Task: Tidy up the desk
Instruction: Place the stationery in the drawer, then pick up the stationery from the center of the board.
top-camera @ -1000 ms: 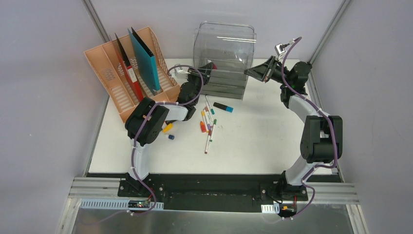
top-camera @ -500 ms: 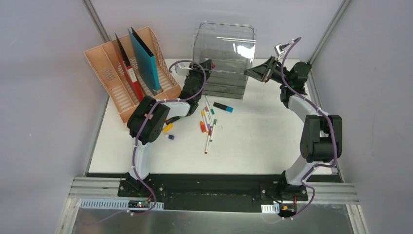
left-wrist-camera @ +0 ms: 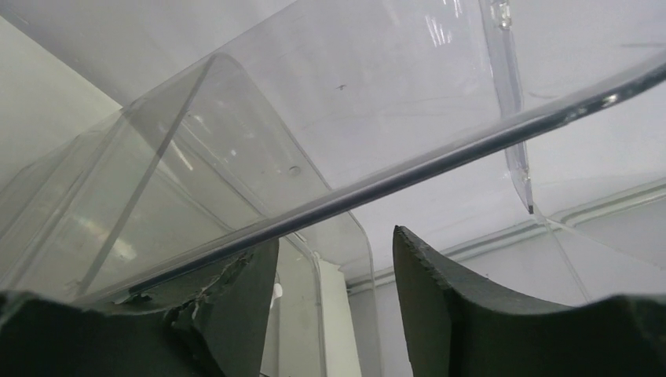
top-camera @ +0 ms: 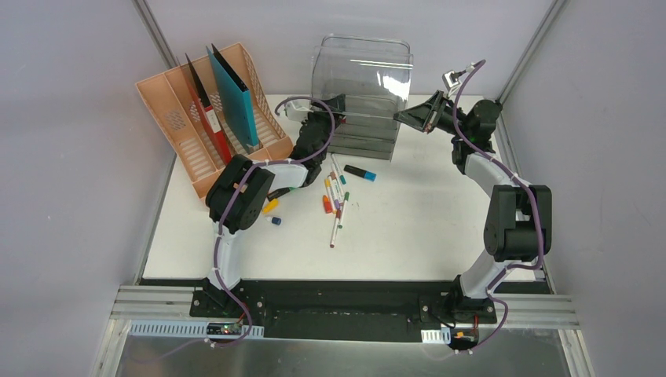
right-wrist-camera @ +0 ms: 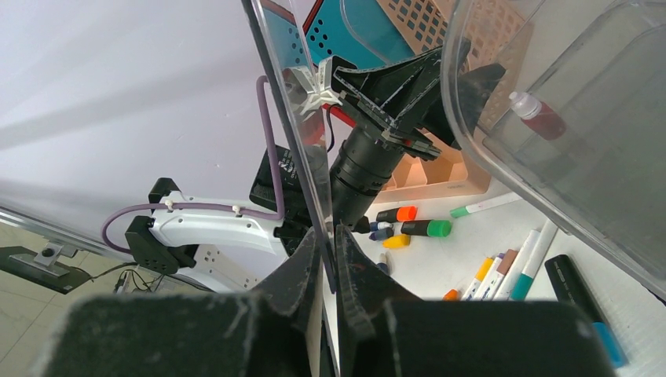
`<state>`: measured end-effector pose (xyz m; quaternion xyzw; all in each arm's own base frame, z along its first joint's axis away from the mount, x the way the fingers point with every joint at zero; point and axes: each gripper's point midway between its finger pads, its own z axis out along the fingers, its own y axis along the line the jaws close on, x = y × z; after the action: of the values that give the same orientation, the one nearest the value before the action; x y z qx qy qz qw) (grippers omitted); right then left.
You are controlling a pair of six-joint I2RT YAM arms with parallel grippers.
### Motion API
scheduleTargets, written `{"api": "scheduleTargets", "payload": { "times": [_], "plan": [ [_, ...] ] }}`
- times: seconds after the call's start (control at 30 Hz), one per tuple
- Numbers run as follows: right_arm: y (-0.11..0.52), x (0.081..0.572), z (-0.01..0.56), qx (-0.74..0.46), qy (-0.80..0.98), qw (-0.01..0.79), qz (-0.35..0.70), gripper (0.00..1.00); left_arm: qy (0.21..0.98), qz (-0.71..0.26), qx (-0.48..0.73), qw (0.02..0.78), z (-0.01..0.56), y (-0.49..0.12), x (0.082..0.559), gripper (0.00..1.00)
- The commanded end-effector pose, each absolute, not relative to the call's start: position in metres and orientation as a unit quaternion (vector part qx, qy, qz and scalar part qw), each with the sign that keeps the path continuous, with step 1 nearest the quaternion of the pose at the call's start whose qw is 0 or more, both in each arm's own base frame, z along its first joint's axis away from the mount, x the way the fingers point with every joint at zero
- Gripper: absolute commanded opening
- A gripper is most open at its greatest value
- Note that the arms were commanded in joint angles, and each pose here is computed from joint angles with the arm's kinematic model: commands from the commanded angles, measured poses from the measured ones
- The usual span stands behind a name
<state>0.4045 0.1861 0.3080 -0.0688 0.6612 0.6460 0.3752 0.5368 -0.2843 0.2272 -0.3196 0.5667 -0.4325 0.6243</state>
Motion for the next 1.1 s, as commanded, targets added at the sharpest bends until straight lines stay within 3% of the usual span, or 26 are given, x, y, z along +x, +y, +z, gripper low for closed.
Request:
{"api": "scheduleTargets", "payload": {
  "times": [0.0, 0.3, 0.73, 1.07],
  "plan": [
    [0.185, 0.403, 0.318, -0.081, 0.652, 0.387, 0.647, 0.07, 0.552, -0.443, -0.286, 0.646, 0.255, -0.285, 0.527, 0.59],
    [0.186, 0.403, 0.316, -0.082, 0.653, 0.385, 0.647, 0.07, 0.554, -0.444, -0.241, 0.661, 0.263, -0.273, 0.491, 0.81],
    [0.187, 0.404, 0.314, -0.083, 0.654, 0.385, 0.647, 0.06, 0.589, -0.414, -0.167, 0.673, 0.245, -0.253, 0.437, 0.94],
    [0.188, 0.405, 0.311, -0.082, 0.655, 0.382, 0.647, 0.06, 0.641, -0.366, -0.079, 0.670, 0.212, -0.242, 0.399, 0.99]
  ]
}}
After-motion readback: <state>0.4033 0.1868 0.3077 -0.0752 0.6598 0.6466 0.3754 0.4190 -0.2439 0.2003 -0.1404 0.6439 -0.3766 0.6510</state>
